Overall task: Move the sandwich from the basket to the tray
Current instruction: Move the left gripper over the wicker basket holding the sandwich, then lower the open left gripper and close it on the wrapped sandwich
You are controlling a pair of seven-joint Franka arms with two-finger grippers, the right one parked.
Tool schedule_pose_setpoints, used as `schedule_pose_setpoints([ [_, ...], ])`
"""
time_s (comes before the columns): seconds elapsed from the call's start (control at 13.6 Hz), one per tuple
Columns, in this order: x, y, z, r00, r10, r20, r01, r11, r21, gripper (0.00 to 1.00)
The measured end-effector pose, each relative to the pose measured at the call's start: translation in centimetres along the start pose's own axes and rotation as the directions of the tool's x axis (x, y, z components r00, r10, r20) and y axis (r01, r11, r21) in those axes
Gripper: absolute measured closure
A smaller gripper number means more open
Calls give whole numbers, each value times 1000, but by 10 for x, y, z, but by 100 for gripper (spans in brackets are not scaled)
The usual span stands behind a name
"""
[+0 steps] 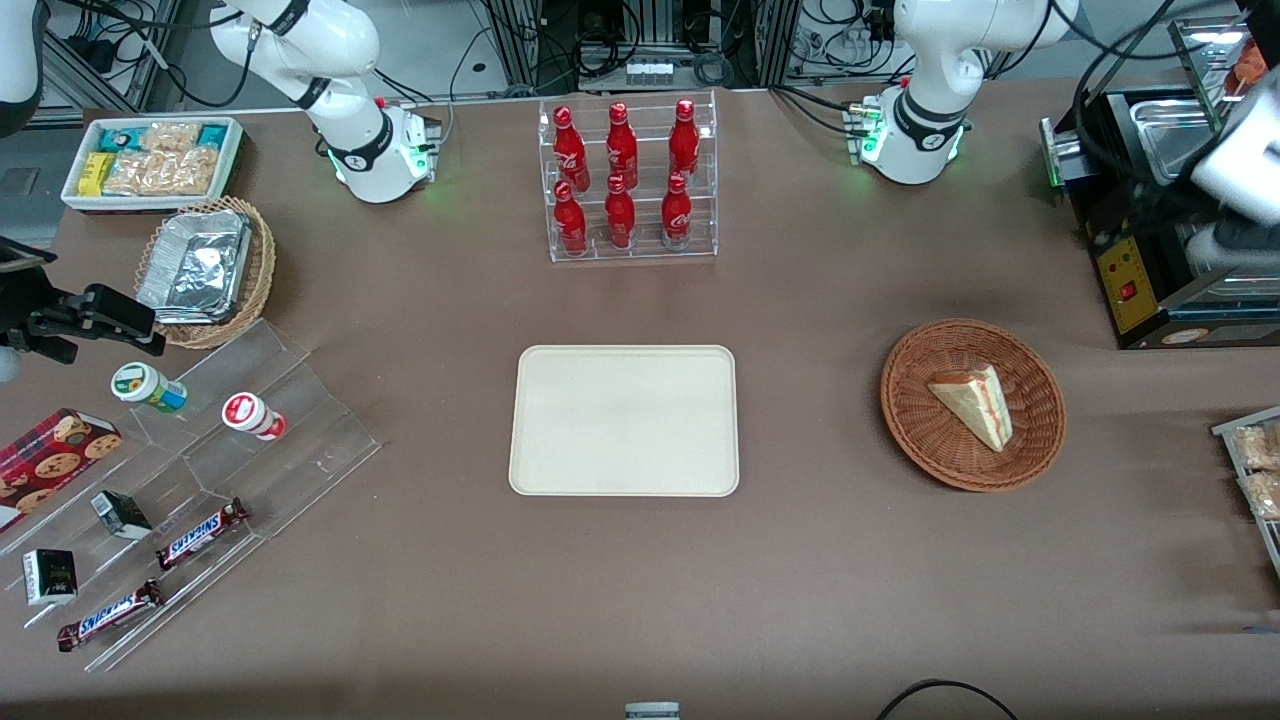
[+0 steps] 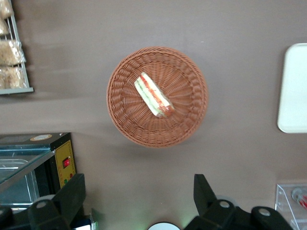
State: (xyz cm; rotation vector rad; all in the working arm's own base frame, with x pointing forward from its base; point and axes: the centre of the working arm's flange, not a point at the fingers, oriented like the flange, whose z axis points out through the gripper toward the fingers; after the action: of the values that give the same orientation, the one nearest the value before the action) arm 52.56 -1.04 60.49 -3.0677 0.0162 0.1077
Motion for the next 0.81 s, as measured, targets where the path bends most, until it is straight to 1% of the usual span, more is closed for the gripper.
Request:
schedule_pose_setpoints([
  [0.07,14,2,22,999,-43,27,43,999,14,0],
  [0.15,27,5,45,995,-89,46,88,996,25,0],
  [0.22,38,7,69,989,-136,55,135,990,32,0],
  [0.29,45,7,92,978,-202,53,200,979,37,0],
  [0.44,49,-1,132,933,-357,47,355,934,43,0],
  [0.59,44,-2,173,893,-448,46,446,894,45,0],
  [0.66,41,1,199,863,-505,28,504,863,36,0],
  [0.73,36,5,226,829,-559,4,559,829,18,0],
  [0.81,30,8,250,801,-598,-12,598,801,3,0],
])
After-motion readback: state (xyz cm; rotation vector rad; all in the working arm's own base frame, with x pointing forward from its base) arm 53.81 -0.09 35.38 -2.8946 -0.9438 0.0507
